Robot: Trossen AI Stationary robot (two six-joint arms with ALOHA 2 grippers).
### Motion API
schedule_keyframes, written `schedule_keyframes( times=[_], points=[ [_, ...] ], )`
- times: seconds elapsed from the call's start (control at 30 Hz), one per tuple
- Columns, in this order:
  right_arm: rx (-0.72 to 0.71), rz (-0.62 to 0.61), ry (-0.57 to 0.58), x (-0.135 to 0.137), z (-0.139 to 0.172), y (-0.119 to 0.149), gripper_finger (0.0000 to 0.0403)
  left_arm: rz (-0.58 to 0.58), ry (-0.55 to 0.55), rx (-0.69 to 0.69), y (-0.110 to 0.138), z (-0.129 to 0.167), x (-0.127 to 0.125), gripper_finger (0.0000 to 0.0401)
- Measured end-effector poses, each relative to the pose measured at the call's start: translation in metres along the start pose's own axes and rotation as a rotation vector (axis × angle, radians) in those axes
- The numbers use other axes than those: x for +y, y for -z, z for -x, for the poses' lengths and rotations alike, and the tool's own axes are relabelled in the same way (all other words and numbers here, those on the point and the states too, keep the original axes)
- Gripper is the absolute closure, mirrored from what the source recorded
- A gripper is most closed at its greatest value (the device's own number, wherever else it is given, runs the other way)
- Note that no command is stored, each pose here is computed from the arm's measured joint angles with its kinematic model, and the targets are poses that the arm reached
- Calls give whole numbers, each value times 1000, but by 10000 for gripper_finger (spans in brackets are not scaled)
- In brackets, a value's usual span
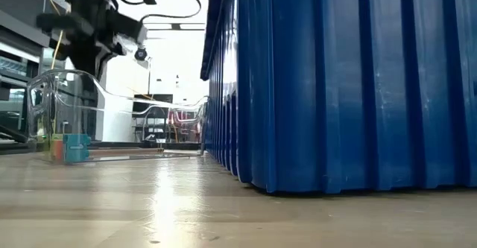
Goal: Sort blocks
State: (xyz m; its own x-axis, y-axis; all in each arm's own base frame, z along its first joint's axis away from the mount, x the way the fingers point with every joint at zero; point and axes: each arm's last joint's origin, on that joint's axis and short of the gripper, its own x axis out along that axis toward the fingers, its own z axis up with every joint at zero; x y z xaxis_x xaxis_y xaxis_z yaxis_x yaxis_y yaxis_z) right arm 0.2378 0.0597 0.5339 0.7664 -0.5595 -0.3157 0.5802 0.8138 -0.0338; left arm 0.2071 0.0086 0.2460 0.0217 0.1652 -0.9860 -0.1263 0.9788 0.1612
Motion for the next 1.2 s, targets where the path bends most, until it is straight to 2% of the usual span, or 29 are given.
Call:
schedule_keyframes(
  times=[0.1, 0.2, 0.3, 0.43, 0.7, 0.8, 0.97, 1.07, 1.2],
  points=[
    [33, 25, -1, 8, -14, 3, 403, 54, 72, -101, 13, 18, 9, 398],
    [62, 48, -1, 14, -27, 6, 403, 51, 182, -138, 27, 30, 11, 399],
    [88, 75, -19, 20, -35, 9, 403, 0, 258, -69, 39, 33, 8, 400],
    [114, 67, -80, 26, -41, 10, 403, 30, 259, 29, 46, 32, 5, 400],
    [108, 93, -124, 31, -44, 9, 403, 58, 354, 57, 48, 33, -1, 400],
    [100, 85, -125, 31, -44, 8, 403, -14, 432, 73, 50, 40, -7, 400],
    [101, 85, -129, 31, -44, 8, 403, -174, 421, 26, 52, 45, -18, 391],
    [101, 85, -129, 32, -44, 8, 403, -256, 438, -52, 47, 47, -28, 364],
    [102, 85, -128, 32, -45, 8, 403, -380, 422, -132, 45, 50, -39, 309]
  ],
)
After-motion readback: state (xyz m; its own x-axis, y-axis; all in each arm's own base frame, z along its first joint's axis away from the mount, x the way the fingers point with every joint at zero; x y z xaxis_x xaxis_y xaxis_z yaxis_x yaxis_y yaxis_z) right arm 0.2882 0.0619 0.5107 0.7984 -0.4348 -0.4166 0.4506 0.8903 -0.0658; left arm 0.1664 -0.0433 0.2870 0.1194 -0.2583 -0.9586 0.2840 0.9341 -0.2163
